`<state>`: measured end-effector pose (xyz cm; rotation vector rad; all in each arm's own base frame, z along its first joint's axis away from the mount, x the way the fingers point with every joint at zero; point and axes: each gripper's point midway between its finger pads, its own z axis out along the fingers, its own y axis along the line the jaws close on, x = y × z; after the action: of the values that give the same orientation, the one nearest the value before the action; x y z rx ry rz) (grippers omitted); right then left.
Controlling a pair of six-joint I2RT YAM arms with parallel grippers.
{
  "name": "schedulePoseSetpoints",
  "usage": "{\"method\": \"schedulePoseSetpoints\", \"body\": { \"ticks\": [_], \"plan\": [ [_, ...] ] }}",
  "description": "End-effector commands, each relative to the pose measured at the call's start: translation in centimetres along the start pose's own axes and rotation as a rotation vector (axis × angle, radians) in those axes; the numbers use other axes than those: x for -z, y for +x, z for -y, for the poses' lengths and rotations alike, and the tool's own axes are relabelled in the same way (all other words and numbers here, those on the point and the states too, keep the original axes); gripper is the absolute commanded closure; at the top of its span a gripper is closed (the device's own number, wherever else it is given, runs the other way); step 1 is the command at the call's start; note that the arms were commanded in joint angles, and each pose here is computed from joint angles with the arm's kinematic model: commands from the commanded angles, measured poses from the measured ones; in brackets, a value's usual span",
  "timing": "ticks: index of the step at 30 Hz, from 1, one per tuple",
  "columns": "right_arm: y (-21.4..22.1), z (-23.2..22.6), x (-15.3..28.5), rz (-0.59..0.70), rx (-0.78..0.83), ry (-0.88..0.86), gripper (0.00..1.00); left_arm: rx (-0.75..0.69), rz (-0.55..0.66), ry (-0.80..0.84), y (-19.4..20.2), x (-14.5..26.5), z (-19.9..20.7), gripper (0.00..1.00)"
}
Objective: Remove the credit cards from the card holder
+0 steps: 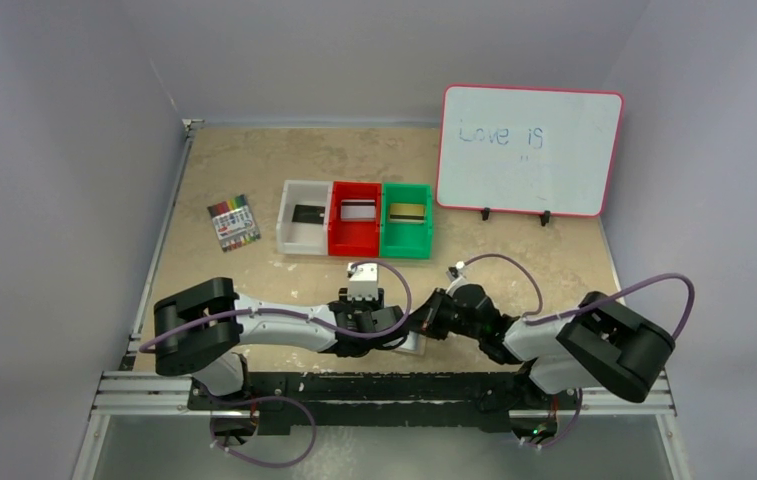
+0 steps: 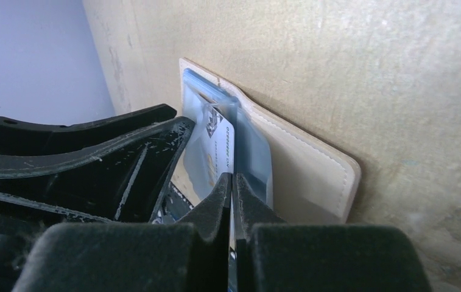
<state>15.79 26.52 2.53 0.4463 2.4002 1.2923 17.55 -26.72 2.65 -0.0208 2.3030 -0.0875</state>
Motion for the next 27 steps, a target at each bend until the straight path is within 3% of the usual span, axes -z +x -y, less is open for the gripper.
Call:
{"method": "schedulePoseSetpoints", "body": {
  "ticks": [1, 9, 21, 27],
  "plan": [
    [-0.5, 1.2, 0.5, 0.041, -0.019, 0.047, 1.0, -0.1, -0.06, -0.062, 1.9, -0.1, -2.5, 0.57],
    [-1.1, 0.9, 1.2, 0.075, -0.016, 0.048, 1.0, -0.09, -0.061, -0.021, 1.7, 0.1, -1.6, 0.57],
    [-1.0, -1.9, 1.1, 0.053, -0.039, -0.078, 0.82, -0.092, -0.07, 0.001, 1.9, 0.2, -1.0, 0.57],
    [-1.0, -2.5, 0.8, 0.047, -0.048, -0.102, 0.8, -0.092, -0.067, -0.003, 1.9, 0.2, -1.2, 0.57]
  ]
}}
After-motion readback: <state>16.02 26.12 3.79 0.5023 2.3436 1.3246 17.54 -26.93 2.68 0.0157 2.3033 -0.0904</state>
